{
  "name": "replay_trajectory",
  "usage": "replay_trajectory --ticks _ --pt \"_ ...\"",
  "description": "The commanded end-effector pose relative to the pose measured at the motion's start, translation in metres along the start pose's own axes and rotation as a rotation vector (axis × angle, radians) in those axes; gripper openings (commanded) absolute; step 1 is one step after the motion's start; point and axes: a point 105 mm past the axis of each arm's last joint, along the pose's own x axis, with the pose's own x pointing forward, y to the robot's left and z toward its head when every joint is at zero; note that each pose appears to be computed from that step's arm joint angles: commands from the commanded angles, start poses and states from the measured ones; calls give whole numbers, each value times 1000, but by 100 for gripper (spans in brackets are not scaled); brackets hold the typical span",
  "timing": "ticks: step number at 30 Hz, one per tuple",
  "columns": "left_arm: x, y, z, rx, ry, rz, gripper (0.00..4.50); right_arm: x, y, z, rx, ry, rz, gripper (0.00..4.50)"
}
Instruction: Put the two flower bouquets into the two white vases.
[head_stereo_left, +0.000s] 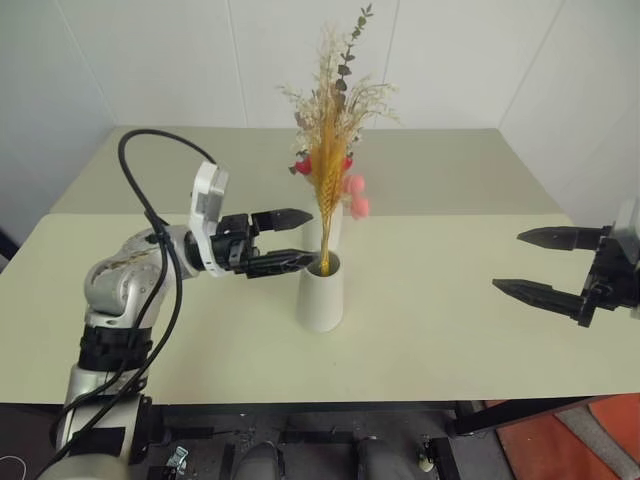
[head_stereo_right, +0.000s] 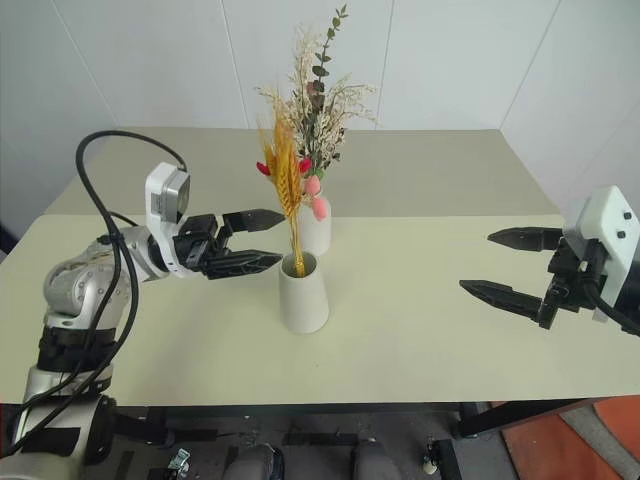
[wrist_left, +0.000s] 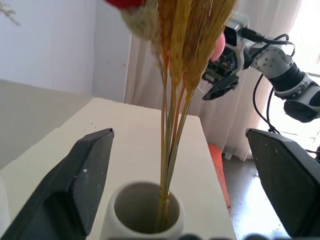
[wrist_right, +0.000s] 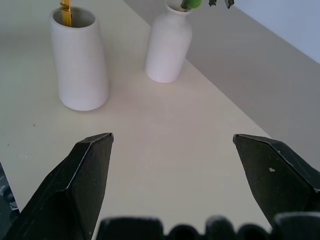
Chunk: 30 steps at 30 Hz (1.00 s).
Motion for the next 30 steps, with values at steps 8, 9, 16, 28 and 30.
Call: replay_trajectory --ticks 8,9,16,28,30 --pt "-96 -14 31 258 236 288 449 -18 -11 10 -48 -3 46 450" --pt "-102 -18 34 273 263 300 449 -20 -13 10 -48 -2 46 450" --pt "-155 -42 47 355 510 434 449 -27 -29 -1 -37 30 46 450" --pt "-168 -43 65 417 493 504 449 -31 -42 -10 -50 60 21 450" --pt "-167 -42 67 427 491 501 449 -32 -43 -11 -55 65 10 450"
